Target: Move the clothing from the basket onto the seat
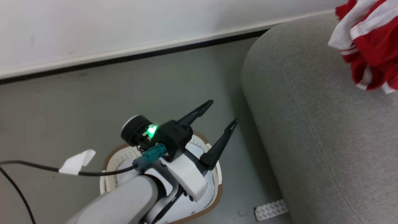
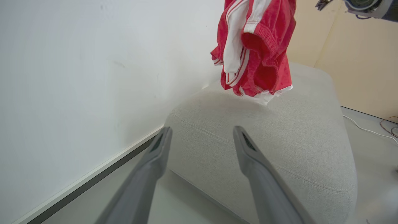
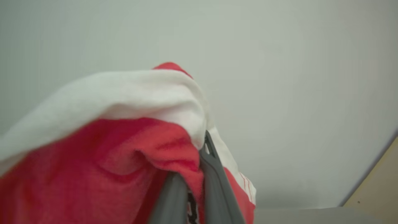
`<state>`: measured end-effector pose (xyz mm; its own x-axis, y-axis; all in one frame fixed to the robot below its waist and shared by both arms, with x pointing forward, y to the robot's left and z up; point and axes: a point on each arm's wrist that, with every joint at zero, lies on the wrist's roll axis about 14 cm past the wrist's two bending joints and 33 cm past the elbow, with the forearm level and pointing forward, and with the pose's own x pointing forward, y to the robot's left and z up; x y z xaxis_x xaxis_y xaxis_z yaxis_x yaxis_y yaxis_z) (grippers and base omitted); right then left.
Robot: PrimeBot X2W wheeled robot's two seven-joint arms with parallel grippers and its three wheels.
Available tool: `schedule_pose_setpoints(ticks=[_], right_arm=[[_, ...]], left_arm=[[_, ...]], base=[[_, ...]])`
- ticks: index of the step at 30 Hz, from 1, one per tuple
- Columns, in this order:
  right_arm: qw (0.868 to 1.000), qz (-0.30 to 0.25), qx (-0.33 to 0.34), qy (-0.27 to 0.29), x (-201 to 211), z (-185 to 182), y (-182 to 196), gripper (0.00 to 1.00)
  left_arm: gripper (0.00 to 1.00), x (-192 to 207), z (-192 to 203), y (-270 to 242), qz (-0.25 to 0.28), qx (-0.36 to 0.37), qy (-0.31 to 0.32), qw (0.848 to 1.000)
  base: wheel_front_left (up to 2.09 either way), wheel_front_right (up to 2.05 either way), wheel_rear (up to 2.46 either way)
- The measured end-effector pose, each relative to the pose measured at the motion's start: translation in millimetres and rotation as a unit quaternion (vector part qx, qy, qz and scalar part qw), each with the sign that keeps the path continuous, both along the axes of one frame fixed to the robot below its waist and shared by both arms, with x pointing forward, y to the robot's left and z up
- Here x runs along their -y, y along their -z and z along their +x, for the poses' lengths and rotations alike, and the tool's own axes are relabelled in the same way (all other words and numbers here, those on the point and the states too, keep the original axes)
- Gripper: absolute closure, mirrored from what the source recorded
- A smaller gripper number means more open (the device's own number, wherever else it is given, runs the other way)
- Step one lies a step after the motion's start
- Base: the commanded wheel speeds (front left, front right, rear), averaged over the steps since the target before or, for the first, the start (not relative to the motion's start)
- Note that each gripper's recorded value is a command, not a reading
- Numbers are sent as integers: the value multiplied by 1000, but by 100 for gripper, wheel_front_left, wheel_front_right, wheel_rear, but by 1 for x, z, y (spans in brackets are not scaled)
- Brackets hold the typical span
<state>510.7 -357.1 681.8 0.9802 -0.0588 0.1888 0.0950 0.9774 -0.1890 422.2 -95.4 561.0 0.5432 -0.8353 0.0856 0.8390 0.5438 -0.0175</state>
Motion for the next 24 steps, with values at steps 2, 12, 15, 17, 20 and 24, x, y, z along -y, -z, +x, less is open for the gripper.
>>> schedule_pose_setpoints(ticks=[2, 12, 15, 17, 20, 24], right_arm=[[1000, -1, -16, 20, 12, 18, 12, 100], [982, 56, -126, 127, 67, 70, 148, 100], [968, 80, -176, 158, 74, 61, 210, 100], [958, 96, -208, 171, 70, 51, 246, 100], [947, 113, -238, 184, 64, 36, 274, 100], [945, 117, -234, 194, 66, 21, 269, 0]], left_arm=[[0, -3, 12, 7, 0, -1, -2, 1000], [0, -20, 59, 74, 10, -57, -20, 998], [0, -27, 65, 98, 20, -79, -29, 996], [0, -34, 68, 107, 26, -87, -39, 995], [0, -42, 68, 113, 36, -91, -50, 994], [0, -46, 63, 107, 40, -88, -57, 994]], base=[[0, 0, 0], [0, 0, 0], [0, 0, 0], [0, 0, 0], [0, 0, 0], [0, 0, 0]])
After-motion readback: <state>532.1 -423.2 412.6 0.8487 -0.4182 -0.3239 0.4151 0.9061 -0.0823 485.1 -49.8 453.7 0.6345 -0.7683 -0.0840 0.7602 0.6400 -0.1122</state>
